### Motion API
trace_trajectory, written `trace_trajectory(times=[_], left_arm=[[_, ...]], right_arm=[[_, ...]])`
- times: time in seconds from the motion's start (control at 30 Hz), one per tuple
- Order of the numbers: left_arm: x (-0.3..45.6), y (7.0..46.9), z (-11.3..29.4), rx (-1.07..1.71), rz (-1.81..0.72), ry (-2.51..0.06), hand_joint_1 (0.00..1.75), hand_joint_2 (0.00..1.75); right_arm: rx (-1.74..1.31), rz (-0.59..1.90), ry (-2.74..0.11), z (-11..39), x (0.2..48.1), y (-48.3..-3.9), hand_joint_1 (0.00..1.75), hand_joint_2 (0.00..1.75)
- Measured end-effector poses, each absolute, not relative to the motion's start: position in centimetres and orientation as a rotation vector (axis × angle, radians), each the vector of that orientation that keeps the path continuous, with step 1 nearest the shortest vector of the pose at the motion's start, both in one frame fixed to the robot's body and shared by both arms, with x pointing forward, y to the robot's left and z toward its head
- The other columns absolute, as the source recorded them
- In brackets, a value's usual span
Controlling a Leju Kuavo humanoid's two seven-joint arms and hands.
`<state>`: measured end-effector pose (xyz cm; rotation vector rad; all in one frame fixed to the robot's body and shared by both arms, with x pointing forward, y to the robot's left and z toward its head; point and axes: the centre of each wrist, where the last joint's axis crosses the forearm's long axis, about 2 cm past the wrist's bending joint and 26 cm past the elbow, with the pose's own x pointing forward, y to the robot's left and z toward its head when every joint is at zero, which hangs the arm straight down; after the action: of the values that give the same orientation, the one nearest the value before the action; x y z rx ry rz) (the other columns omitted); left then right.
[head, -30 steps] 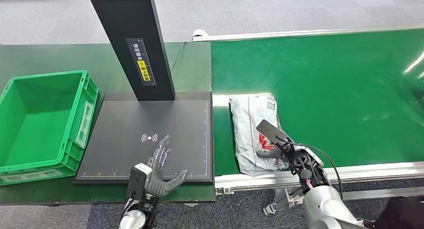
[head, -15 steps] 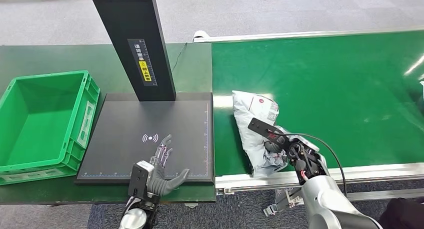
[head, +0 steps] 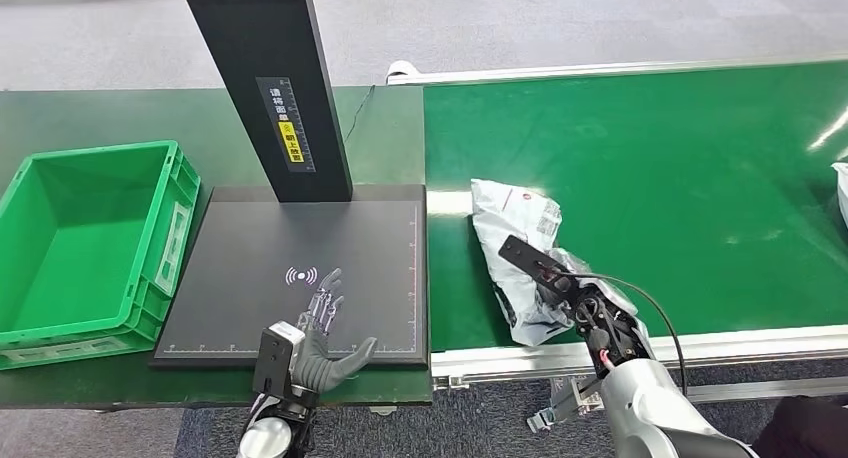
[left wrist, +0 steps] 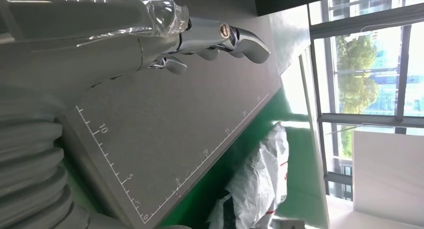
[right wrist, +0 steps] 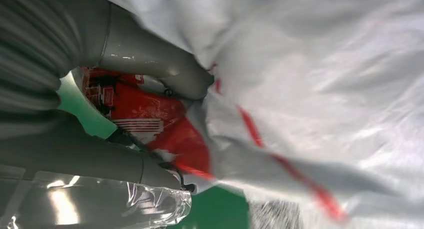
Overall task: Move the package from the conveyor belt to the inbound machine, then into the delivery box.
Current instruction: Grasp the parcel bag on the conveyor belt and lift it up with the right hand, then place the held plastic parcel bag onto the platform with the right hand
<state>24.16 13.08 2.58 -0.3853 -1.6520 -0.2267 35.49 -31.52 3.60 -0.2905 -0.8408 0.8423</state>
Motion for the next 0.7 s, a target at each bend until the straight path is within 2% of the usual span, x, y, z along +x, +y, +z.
trace_trajectory(times=[0.23,0.4,0.6,0.7], left_arm=[[22.8,13.4,2.1,-0.350,-0.199,-1.664,0.00,1.75],[22.2,13.5,2.2,-0.321,-0.183,-1.682,0.00,1.75],[21.9,13.7,2.6,-0.299,-0.168,-1.707,0.00,1.75],[21.8,13.8,2.8,-0.290,-0.162,-1.727,0.00,1.75]], right_arm=[[-0.490,0.305,-1.342,7.7,38.9,-33.8,1.75,1.75],[-0.563,-0.003,-1.579,10.3,40.5,-35.8,1.75,1.75],[-0.583,-0.164,-1.733,11.3,41.0,-36.0,1.75,1.75],[-0.485,-0.131,-1.798,11.6,41.3,-34.5,1.75,1.75]])
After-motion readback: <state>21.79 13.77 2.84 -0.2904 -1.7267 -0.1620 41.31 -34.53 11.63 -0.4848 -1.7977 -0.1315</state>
